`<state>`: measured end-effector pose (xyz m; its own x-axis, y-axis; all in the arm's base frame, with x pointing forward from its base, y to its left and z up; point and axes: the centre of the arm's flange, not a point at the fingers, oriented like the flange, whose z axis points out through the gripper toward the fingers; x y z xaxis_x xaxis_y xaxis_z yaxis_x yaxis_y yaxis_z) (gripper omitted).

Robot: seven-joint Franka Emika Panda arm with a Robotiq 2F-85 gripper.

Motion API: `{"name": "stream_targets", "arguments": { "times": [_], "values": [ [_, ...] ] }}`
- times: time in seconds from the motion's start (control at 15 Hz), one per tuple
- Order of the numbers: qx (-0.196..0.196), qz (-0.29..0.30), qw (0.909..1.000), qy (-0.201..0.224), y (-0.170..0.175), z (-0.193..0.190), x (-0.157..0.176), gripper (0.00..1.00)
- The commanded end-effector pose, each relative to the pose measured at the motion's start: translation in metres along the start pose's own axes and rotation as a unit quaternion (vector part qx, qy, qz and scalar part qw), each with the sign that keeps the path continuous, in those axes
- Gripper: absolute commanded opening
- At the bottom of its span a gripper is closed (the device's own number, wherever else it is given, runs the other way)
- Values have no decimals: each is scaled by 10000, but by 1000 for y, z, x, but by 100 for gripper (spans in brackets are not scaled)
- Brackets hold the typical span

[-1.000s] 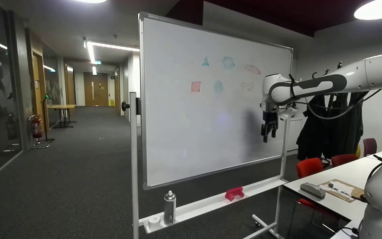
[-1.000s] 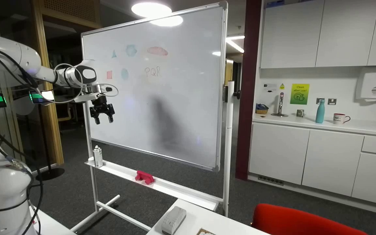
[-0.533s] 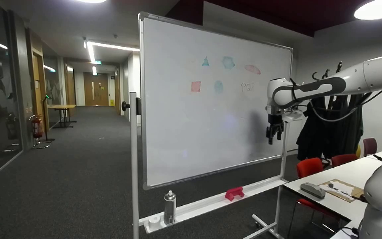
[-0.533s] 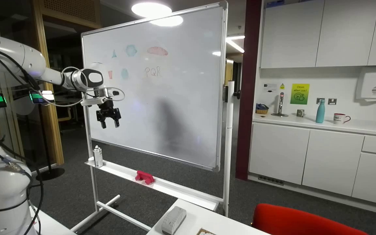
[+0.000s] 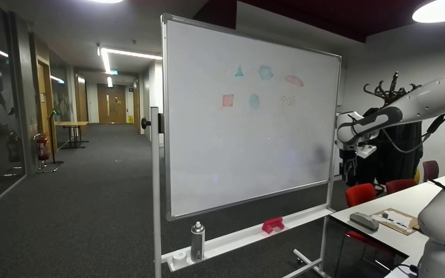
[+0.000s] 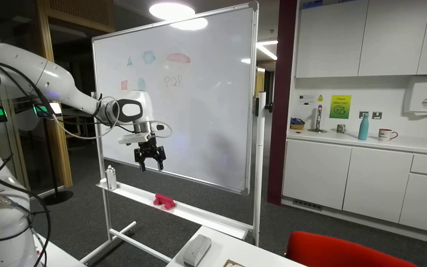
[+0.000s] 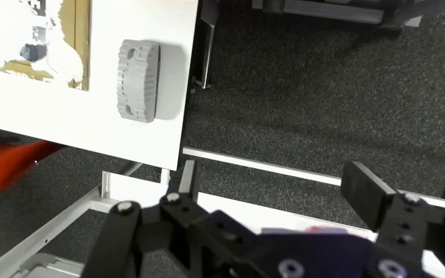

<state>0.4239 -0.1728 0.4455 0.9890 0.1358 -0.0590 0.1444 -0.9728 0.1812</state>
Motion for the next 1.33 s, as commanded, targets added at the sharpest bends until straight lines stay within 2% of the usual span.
{"name": "stream_targets", "arguments": {
  "times": [0.0, 0.6, 0.87, 1.27],
  "values": [
    [33, -21, 10000, -26, 11, 9, -3, 100],
    [122, -105, 9999, 6, 17, 24, 9, 100],
    [358, -87, 9993, 93, 47, 42, 10, 100],
    [705, -375, 9967, 172, 110, 81, -12, 100]
  ]
}}
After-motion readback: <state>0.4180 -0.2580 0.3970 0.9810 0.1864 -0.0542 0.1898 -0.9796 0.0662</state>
